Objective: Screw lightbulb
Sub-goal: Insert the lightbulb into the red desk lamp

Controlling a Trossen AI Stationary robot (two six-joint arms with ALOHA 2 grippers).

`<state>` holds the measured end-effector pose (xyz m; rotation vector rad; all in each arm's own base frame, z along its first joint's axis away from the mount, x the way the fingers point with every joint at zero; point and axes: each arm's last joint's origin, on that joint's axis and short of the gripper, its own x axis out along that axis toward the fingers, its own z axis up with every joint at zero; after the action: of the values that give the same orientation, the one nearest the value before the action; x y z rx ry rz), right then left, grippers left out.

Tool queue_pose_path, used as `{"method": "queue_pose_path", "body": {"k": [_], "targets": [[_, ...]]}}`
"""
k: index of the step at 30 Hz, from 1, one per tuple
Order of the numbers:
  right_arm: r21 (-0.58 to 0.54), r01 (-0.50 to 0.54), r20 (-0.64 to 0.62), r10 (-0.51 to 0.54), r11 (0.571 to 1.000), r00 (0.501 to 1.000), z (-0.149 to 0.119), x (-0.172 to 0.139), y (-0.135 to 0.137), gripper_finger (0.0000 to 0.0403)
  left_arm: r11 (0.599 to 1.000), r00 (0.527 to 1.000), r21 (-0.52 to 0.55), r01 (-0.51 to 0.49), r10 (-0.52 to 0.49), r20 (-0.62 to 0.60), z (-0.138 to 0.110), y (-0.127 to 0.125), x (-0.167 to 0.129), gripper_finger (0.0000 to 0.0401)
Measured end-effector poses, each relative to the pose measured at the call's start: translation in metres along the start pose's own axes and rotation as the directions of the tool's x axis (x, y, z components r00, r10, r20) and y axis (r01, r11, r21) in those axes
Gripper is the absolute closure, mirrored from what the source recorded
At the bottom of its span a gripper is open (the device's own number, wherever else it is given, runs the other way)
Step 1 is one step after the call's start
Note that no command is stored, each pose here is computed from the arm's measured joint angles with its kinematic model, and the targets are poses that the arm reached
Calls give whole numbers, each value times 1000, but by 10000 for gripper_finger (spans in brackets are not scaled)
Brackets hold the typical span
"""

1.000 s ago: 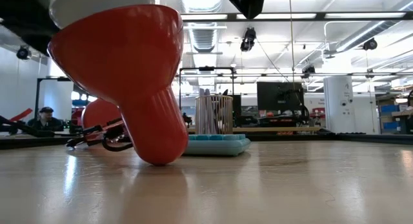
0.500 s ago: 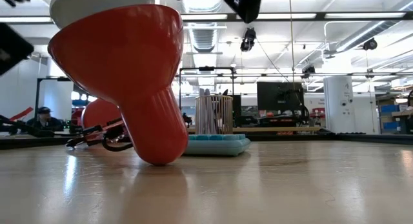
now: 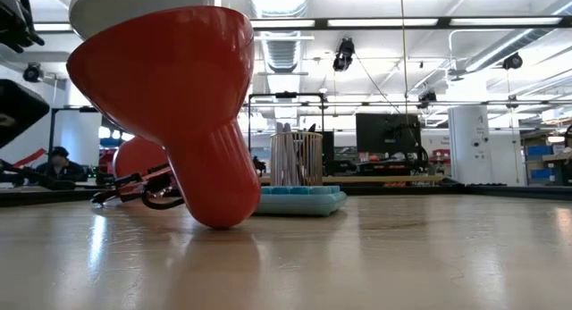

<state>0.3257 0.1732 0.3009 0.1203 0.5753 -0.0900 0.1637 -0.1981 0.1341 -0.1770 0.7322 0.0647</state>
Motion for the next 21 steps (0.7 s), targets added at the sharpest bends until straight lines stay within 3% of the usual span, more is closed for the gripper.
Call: {"method": "queue_pose_path", "body": {"k": [3, 11, 21], "targets": [[-2, 12, 10, -12, 1000, 1000, 0, -2, 1, 403, 1000, 1000, 5, -4, 4, 7, -3, -2, 6, 401], [3, 15, 13, -16, 1000, 1000, 0, -2, 2, 403, 999, 986, 14, -45, 43, 163, 2, -7, 22, 401], [5, 11, 18, -11, 1000, 1000, 0, -3, 3, 403, 997, 962, 44, -65, 51, 269, 33, 1, 35, 401]]}}
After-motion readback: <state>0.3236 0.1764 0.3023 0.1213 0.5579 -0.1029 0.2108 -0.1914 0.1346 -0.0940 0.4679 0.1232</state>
